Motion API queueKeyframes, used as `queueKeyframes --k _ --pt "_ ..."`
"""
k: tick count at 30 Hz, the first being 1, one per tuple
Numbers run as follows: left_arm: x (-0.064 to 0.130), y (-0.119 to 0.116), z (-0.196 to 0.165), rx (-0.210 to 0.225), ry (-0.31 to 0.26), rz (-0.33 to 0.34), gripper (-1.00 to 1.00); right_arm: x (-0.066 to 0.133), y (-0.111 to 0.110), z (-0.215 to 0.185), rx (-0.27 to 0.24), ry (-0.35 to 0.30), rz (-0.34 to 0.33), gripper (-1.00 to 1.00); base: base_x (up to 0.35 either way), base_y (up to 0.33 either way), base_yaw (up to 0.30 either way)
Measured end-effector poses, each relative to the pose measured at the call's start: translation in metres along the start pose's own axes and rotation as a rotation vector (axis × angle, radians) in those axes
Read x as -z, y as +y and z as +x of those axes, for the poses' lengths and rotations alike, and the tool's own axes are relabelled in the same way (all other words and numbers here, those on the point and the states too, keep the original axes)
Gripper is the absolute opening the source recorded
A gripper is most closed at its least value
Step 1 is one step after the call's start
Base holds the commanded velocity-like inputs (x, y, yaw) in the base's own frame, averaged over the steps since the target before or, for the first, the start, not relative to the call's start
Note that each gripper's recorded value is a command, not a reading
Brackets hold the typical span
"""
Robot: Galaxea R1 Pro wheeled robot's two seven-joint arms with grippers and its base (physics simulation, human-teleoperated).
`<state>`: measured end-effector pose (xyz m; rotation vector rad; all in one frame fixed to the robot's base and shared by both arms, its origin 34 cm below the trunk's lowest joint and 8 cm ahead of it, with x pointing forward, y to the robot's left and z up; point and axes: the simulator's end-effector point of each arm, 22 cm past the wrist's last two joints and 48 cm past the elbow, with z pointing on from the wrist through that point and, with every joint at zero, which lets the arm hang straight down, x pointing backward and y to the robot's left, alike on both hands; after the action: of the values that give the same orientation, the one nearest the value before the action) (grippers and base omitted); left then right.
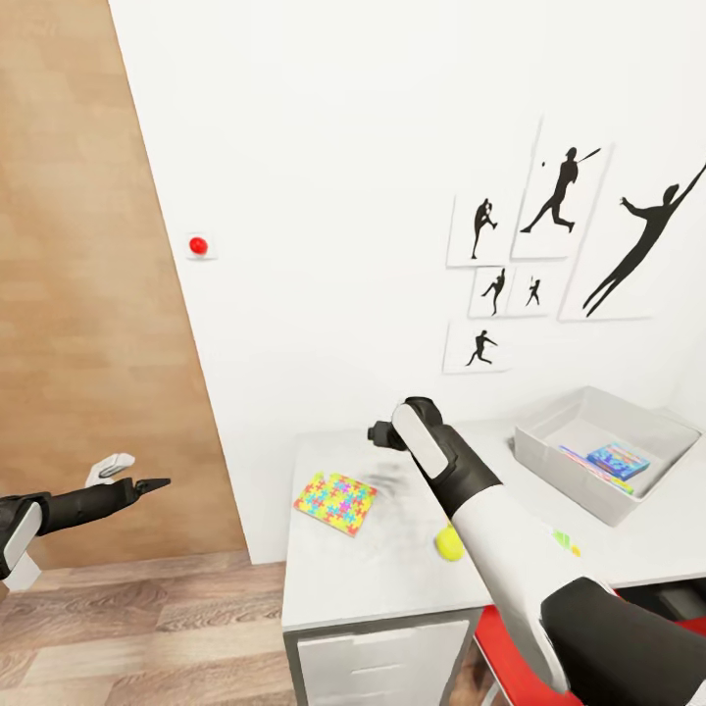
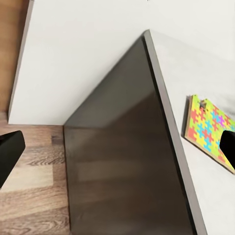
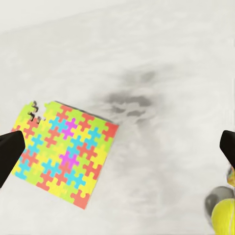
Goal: Put all the toys in the child's room - the three board games (two on the bed and one on the table), the two jigsaw puzzles on the table, and the tennis ball on the table - inside the toy box on the table in the child's room.
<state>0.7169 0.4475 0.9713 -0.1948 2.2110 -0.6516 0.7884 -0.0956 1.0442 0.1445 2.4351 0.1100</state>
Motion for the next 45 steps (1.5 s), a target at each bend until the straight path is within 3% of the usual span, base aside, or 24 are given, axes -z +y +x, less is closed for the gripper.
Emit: queueKeyframes --k 16,24,41,45 --pt "-0.011 0.005 0.012 0.010 0.025 -0.002 1.00 -0.019 -0.004 0.012 -0.020 0.035 0.008 1.00 0.043 0.245 0.000" --pt "-0.016 0.006 0.013 -0.007 0.015 0.004 1.00 -0.026 -0.005 0.018 -0.020 0.049 0.010 1.00 0.045 0.035 0.000" --pt "-0.030 0.008 0.027 0.002 0.038 0.007 1.00 -0.041 -0.008 0.029 -0.021 0.077 0.016 1.00 0.002 0.012 0.000" --pt "-0.032 0.010 0.030 0.004 0.044 0.005 1.00 -0.045 -0.012 0.031 -0.046 0.087 0.015 1.00 0.018 0.168 0.000"
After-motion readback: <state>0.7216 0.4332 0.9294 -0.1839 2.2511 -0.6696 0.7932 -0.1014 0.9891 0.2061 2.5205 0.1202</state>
